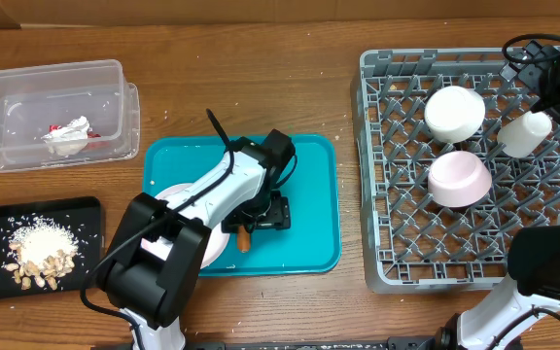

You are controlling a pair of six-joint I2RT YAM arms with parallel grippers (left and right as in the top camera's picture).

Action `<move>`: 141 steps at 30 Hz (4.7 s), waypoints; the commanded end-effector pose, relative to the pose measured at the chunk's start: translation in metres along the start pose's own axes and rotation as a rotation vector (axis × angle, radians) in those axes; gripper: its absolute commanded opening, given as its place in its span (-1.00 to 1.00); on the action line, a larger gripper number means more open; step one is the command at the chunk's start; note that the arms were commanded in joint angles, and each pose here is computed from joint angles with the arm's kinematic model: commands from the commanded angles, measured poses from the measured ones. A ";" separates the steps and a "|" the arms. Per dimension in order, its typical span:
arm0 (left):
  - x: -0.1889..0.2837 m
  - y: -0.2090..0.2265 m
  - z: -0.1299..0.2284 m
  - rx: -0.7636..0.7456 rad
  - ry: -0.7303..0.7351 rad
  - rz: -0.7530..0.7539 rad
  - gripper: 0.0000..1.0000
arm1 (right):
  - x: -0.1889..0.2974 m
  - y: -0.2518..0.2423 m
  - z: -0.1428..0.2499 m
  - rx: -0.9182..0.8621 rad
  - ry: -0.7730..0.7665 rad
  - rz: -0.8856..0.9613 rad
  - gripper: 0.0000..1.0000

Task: Sort waste into correct bins and load items into the dishwasher
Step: 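Lower the left gripper and grasp the carrot, then carry the carrot left and release it onto the black tray, then raise the left gripper away from the black tray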

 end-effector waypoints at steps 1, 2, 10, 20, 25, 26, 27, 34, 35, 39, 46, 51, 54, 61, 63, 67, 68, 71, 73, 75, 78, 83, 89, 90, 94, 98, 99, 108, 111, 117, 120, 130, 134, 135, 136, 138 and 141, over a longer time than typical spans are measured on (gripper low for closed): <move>-0.003 -0.002 0.001 -0.038 -0.003 0.005 0.72 | 0.011 0.001 -0.002 -0.006 -0.032 -0.022 1.00; -0.003 -0.002 0.001 -0.038 -0.007 0.007 0.68 | 0.011 0.001 -0.002 -0.006 -0.032 -0.022 1.00; -0.003 -0.006 -0.003 -0.038 -0.027 0.029 0.26 | 0.011 0.001 -0.002 -0.006 -0.032 -0.022 1.00; -0.006 -0.007 -0.004 -0.027 -0.034 0.035 0.00 | 0.011 0.001 -0.002 -0.006 -0.032 -0.022 1.00; -0.009 -0.011 -0.001 -0.028 -0.014 0.080 -0.28 | 0.011 0.001 -0.002 -0.006 -0.032 -0.022 1.00; -0.009 -0.011 -0.001 -0.028 -0.013 0.080 -0.39 | 0.011 0.001 -0.002 -0.006 -0.032 -0.022 1.00; -0.009 -0.011 -0.001 -0.029 -0.013 0.080 -0.53 | 0.011 0.001 -0.002 -0.006 -0.032 -0.022 1.00; 0.002 -0.011 -0.004 -0.027 -0.015 0.067 -0.92 | 0.011 0.001 -0.002 -0.006 -0.032 -0.022 1.00; 0.007 -0.011 -0.005 -0.026 -0.017 0.060 -0.92 | 0.011 0.001 -0.002 -0.006 -0.032 -0.022 1.00; 0.043 -0.006 -0.017 -0.013 -0.048 0.000 -0.92 | 0.011 0.001 -0.002 -0.006 -0.032 -0.022 1.00; 0.120 0.038 -0.050 0.116 -0.161 -0.073 -0.92 | 0.011 0.001 -0.002 -0.006 -0.032 -0.022 1.00; 0.162 0.115 -0.066 0.349 -0.210 -0.115 -0.91 | 0.011 0.001 -0.002 -0.006 -0.032 -0.022 1.00; 0.172 0.171 -0.070 0.540 -0.217 -0.094 -0.87 | 0.011 0.001 -0.002 -0.006 -0.032 -0.022 1.00; 0.163 0.300 -0.047 1.022 -0.184 -0.048 -0.85 | 0.011 0.001 -0.002 -0.006 -0.032 -0.022 1.00; 0.159 0.329 -0.035 1.131 -0.176 -0.034 -0.85 | 0.011 0.001 -0.002 -0.006 -0.032 -0.022 1.00; 0.148 0.369 -0.016 1.272 -0.167 0.027 -0.83 | 0.011 0.001 -0.002 -0.006 -0.032 -0.022 1.00; 0.144 0.377 -0.012 1.297 -0.168 0.029 -0.82 | 0.011 0.001 -0.002 -0.006 -0.032 -0.022 1.00; 0.129 0.394 -0.007 1.348 -0.180 0.030 -0.82 | 0.011 0.001 -0.002 -0.006 -0.032 -0.022 1.00; 0.117 0.398 -0.006 1.363 -0.174 0.031 -0.82 | 0.011 0.001 -0.002 -0.006 -0.032 -0.022 1.00; 0.103 0.397 -0.006 1.365 -0.158 0.031 -0.81 | 0.011 0.001 -0.002 -0.006 -0.032 -0.022 1.00; 0.080 0.394 -0.006 1.375 -0.138 0.027 -0.79 | 0.011 0.001 -0.002 -0.006 -0.032 -0.022 1.00; 0.049 0.387 -0.002 1.380 -0.100 0.024 -0.78 | 0.011 0.001 -0.002 -0.006 -0.032 -0.022 1.00; 0.045 0.384 0.002 1.378 -0.074 0.013 -0.15 | 0.011 0.001 -0.002 -0.006 -0.032 -0.022 1.00; 0.045 0.384 0.002 1.378 -0.073 0.014 -0.10 | 0.011 0.001 -0.002 -0.006 -0.032 -0.022 1.00; 0.046 0.384 0.002 1.378 -0.074 0.021 -0.10 | 0.011 0.001 -0.002 -0.006 -0.032 -0.022 1.00; 0.056 0.383 0.002 1.376 -0.069 0.034 -0.10 | 0.011 0.001 -0.002 -0.006 -0.032 -0.022 1.00; 0.060 0.383 0.001 1.375 -0.073 0.047 -0.10 | 0.011 0.001 -0.002 -0.006 -0.032 -0.022 1.00; 0.130 0.384 -0.019 1.256 -0.234 0.142 -0.10 | 0.011 0.001 -0.002 -0.006 -0.032 -0.022 1.00; 0.152 0.372 -0.036 1.068 -0.329 0.231 -0.13 | 0.011 0.001 -0.002 -0.006 -0.032 -0.022 1.00; 0.173 0.335 -0.071 0.747 -0.467 0.214 -0.10 | 0.011 0.001 -0.002 -0.006 -0.032 -0.022 1.00; 0.175 0.320 -0.088 0.698 -0.499 0.180 1.00 | 0.011 0.001 -0.002 -0.006 -0.032 -0.022 1.00; 0.180 0.305 -0.109 0.639 -0.567 0.030 1.00 | 0.013 0.015 -0.008 -0.009 -0.052 -0.119 1.00; 0.180 0.307 -0.109 0.643 -0.568 0.017 0.99 | 0.013 0.014 0.008 -0.003 0.051 -0.138 1.00; 0.180 0.307 -0.109 0.643 -0.568 0.018 0.99 | 0.014 0.018 0.011 -0.002 0.078 -0.176 1.00; 0.180 0.307 -0.109 0.643 -0.568 0.018 1.00 | 0.015 0.025 0.016 0.001 0.126 -0.238 1.00; 0.181 0.307 -0.109 0.643 -0.569 0.018 1.00 | 0.024 0.047 0.036 0.091 0.255 -0.419 1.00; 0.180 0.307 -0.109 0.643 -0.568 0.018 0.99 | 0.035 0.079 0.072 0.323 0.359 -0.601 1.00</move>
Point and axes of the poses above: each gripper's point midway between its finger pads, its own x axis back along the fingers, its own y axis along the line the jaws close on, z = x × y, the point moved 6 cm from there along x, back along the fingers, and after that the axes turned 6 degrees about -x, right-handed, at the moved point
